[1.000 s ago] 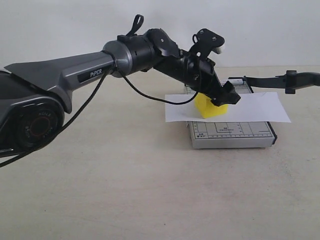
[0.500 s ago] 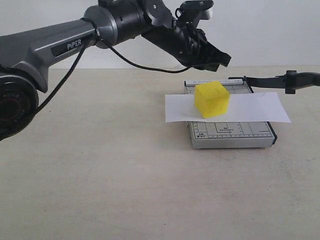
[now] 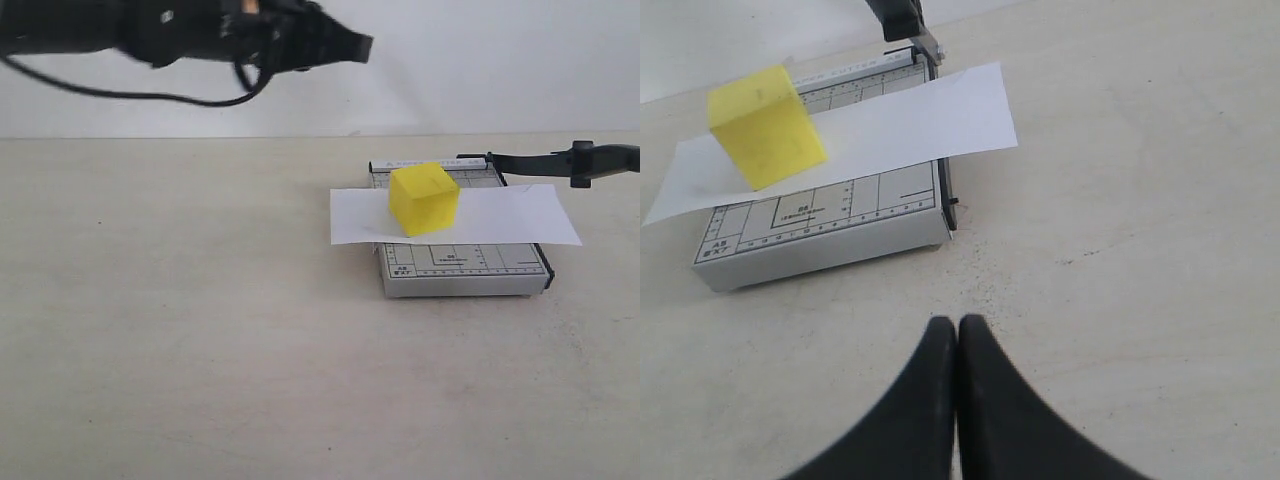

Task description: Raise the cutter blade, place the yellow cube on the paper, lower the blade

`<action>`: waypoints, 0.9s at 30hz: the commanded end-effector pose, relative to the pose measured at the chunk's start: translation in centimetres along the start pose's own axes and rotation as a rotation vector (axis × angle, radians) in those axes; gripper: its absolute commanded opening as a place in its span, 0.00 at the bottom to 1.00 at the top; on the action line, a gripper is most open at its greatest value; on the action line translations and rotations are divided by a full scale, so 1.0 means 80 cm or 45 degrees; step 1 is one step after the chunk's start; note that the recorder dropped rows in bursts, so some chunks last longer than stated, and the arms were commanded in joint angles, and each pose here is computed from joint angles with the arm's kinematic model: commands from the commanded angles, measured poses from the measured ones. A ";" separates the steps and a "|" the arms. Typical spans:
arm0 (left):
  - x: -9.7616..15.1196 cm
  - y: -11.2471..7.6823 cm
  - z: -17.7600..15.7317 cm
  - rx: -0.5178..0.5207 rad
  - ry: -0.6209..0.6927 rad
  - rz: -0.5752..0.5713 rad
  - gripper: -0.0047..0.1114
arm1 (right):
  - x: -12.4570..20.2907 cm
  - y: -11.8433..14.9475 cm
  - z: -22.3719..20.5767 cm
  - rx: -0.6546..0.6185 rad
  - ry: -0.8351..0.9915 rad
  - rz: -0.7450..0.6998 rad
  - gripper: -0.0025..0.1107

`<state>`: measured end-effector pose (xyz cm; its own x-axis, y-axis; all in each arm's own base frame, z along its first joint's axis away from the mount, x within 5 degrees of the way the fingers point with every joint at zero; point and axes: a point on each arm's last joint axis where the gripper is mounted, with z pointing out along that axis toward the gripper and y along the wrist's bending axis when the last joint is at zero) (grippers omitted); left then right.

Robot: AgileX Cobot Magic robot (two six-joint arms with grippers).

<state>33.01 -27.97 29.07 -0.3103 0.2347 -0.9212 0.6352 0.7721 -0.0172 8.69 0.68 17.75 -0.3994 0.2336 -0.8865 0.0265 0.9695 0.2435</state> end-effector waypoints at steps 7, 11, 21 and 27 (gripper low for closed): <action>0.052 0.203 -0.257 -0.737 -0.149 -0.182 0.08 | 0.001 -0.001 0.000 0.006 -0.005 -0.008 0.02; 0.051 0.191 -0.343 -0.924 -0.222 -0.163 0.08 | 0.001 -0.001 0.000 0.005 -0.003 -0.009 0.02; 0.098 0.101 -0.448 -1.024 -0.402 -0.184 0.08 | 0.002 0.000 0.000 0.000 0.005 0.002 0.02; 0.164 0.093 -0.434 -1.018 -0.218 -0.350 0.08 | 0.002 0.000 0.000 -0.001 0.008 0.002 0.02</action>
<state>9.36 1.24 32.75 -0.1380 -0.0029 -0.9904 -0.1318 0.9911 0.0155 8.68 0.71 17.72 -0.4025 0.2333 -0.8852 0.0250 0.9694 0.2441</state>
